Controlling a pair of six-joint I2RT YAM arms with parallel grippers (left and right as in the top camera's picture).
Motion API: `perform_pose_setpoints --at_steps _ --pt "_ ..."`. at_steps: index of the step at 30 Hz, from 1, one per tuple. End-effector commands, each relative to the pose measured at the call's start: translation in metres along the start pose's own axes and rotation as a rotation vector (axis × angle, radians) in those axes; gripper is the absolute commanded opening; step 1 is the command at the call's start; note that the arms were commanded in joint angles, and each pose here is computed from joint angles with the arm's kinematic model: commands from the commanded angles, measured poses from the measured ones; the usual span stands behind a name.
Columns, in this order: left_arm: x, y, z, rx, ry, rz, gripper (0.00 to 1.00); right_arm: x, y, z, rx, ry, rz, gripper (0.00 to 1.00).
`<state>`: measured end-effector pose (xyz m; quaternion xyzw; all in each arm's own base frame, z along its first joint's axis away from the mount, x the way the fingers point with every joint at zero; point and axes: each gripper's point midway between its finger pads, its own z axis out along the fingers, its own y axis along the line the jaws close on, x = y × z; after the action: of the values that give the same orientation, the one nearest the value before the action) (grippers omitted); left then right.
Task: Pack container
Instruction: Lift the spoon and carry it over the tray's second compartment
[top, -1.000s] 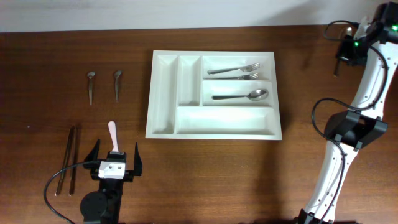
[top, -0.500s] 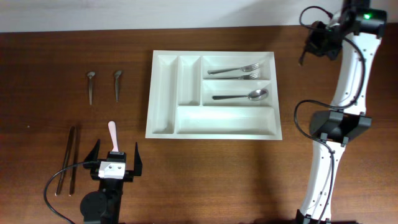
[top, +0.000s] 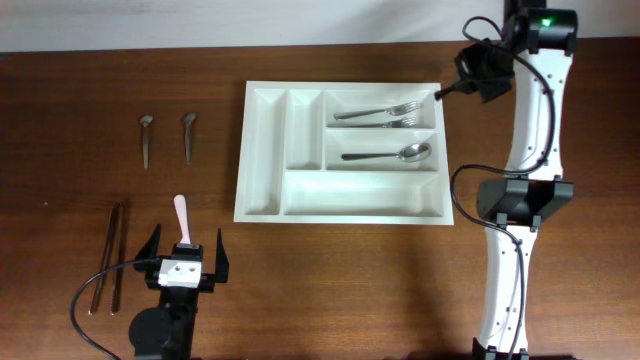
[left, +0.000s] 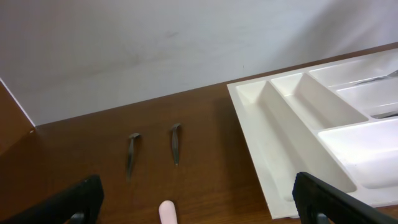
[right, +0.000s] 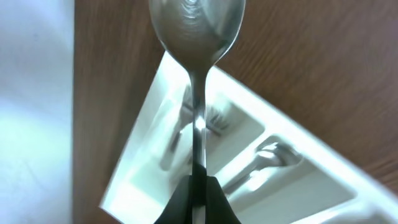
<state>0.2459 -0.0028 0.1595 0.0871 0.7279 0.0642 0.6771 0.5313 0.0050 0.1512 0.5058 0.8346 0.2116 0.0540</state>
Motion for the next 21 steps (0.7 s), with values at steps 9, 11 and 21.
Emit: perform_pose_setpoints --at_steps 9,11,21 --pt "0.003 0.002 0.0 -0.01 0.003 -0.003 0.99 0.06 0.027 0.0 0.018 -0.074 0.263 0.04" --pt "0.003 0.001 0.0 -0.01 0.003 -0.003 0.99 0.067 0.029 0.003 0.028 -0.098 0.26 0.04" --pt "0.003 0.001 0.0 -0.01 0.003 -0.003 0.99 0.093 0.032 0.017 0.072 -0.203 0.301 0.04"
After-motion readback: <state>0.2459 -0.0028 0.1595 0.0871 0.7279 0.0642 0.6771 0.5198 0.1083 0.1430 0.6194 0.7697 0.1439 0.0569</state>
